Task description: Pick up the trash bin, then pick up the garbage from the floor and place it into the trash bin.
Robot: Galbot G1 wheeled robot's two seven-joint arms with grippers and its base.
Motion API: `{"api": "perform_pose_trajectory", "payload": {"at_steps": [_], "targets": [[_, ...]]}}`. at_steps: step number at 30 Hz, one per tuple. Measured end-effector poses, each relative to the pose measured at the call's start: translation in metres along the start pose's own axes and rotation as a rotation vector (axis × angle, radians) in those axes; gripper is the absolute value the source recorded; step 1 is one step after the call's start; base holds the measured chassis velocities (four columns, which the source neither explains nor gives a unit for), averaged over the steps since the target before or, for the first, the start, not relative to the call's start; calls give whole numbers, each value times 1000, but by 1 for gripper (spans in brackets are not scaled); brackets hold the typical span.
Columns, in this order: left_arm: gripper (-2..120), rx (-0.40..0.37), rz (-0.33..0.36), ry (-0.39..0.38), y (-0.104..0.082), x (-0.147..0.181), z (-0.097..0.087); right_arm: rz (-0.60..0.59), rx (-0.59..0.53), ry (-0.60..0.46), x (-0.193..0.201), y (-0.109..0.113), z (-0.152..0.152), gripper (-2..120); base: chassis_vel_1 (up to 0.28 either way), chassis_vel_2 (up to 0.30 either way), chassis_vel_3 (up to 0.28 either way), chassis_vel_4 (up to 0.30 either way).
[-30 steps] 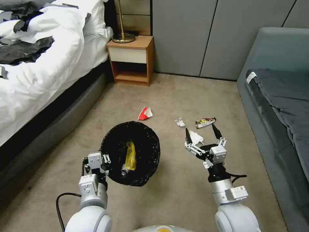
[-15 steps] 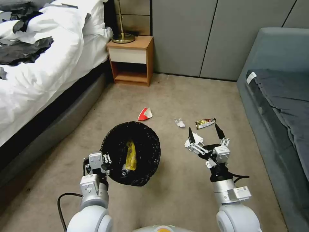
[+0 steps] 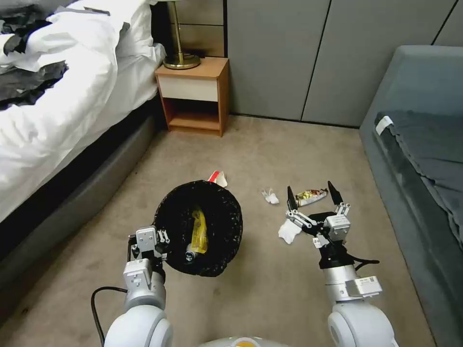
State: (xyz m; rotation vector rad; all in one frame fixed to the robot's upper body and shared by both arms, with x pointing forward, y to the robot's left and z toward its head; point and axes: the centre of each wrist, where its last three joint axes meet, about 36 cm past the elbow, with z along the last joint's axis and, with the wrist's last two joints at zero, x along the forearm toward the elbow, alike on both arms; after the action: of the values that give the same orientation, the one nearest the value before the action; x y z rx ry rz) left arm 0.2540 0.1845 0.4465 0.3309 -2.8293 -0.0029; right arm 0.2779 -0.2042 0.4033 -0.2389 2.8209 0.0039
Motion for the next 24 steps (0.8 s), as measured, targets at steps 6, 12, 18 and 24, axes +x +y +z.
{"api": "perform_pose_trajectory", "payload": {"at_steps": [6, 12, 18, 24], "targets": [[3, -2, -1, 8, -1, -1, 3, -3, 8, -4, -1, -2, 0, 100, -99, 73, 90, -104], [3, -6, -1, 13, -1, -1, 5, -12, 16, -16, -4, -4, 4, 100, -24, 26, 28, -21], [3, -14, -3, 15, 0, 2, 5, -5, 26, -28, -13, -7, 7, 100, 0, 0, 0, 0], [3, -26, -10, 19, 1, 5, 7, 30, 34, 103, -35, -16, 18, 100, 0, 0, 0, 0]]}}
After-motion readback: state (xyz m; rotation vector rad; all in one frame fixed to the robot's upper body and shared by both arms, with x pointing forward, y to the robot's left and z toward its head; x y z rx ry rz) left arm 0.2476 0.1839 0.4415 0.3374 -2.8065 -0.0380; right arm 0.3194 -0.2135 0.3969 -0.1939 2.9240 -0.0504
